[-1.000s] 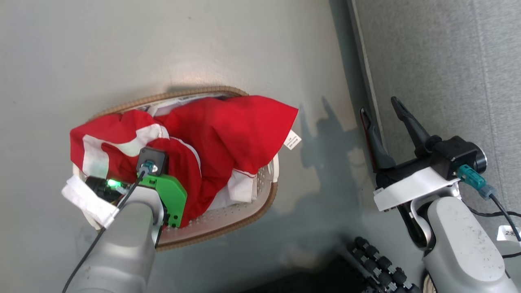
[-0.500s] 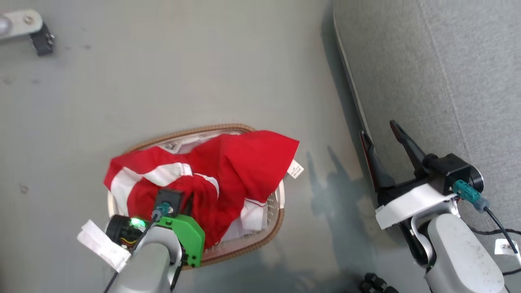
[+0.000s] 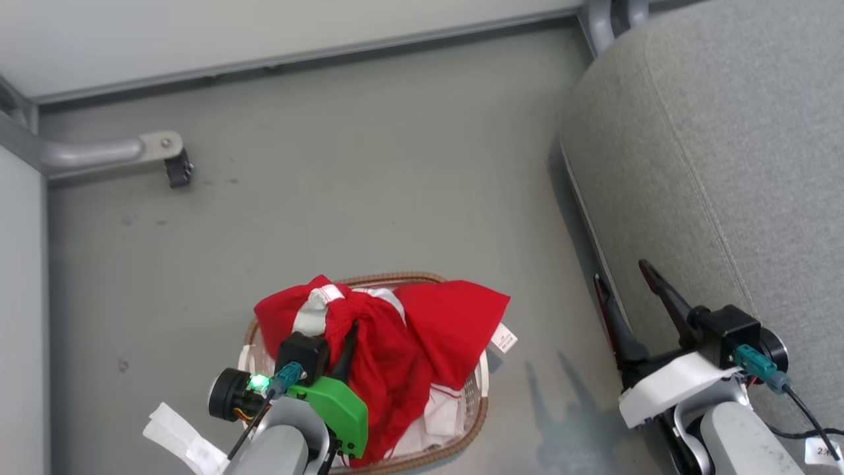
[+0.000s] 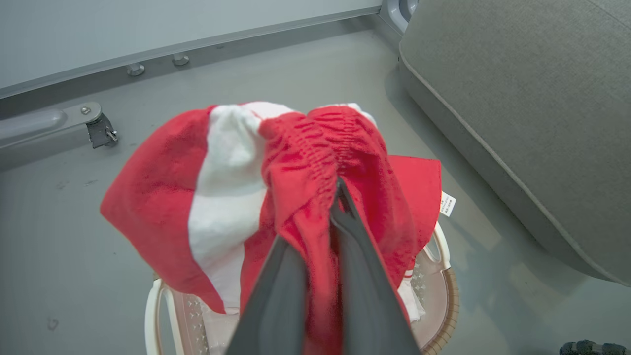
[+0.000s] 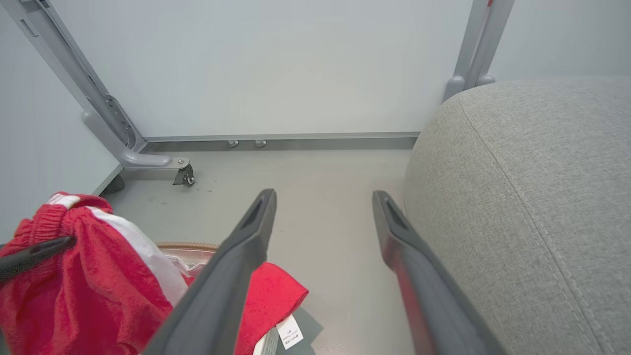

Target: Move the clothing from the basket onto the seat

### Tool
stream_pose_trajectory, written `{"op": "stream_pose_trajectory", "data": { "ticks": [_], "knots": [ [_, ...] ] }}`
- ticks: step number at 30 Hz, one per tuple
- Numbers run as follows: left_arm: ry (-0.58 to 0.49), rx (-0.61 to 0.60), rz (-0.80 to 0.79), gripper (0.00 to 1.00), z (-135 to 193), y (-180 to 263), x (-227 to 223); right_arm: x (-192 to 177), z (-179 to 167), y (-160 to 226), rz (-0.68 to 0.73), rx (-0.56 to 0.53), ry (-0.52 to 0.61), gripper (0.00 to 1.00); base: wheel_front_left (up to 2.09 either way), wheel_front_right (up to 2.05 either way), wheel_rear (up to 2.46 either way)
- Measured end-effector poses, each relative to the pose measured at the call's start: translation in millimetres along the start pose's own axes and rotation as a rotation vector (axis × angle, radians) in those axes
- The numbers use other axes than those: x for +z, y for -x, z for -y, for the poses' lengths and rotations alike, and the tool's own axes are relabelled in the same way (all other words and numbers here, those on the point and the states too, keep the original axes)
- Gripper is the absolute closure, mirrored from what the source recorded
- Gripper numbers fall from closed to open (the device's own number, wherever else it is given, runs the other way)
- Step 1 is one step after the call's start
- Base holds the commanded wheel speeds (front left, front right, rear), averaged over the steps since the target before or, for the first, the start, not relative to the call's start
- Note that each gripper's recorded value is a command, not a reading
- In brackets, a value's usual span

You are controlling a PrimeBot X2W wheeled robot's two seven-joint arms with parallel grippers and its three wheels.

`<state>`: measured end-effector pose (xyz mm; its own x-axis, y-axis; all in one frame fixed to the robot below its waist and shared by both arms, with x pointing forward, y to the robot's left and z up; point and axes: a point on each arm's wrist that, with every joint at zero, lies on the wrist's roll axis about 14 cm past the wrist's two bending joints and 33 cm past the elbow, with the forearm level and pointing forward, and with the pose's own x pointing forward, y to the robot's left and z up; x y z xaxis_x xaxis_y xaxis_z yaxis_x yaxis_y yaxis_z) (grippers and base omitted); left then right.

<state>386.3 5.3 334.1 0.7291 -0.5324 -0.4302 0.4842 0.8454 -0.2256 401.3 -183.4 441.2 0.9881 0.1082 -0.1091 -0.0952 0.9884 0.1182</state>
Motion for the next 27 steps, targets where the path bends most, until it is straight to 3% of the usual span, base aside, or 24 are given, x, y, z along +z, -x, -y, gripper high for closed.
{"op": "stream_pose_trajectory", "data": {
  "ticks": [15,27],
  "knots": [
    [-0.062,-0.013,0.458,1.00,28,53,143,31,-26,32,0.096,0.053,-0.011,0.00,0.00,0.00,0.00],
    [-0.093,-0.064,0.748,1.00,59,100,230,42,-36,47,0.140,0.070,-0.017,0.00,0.00,0.00,0.00]
  ]
}}
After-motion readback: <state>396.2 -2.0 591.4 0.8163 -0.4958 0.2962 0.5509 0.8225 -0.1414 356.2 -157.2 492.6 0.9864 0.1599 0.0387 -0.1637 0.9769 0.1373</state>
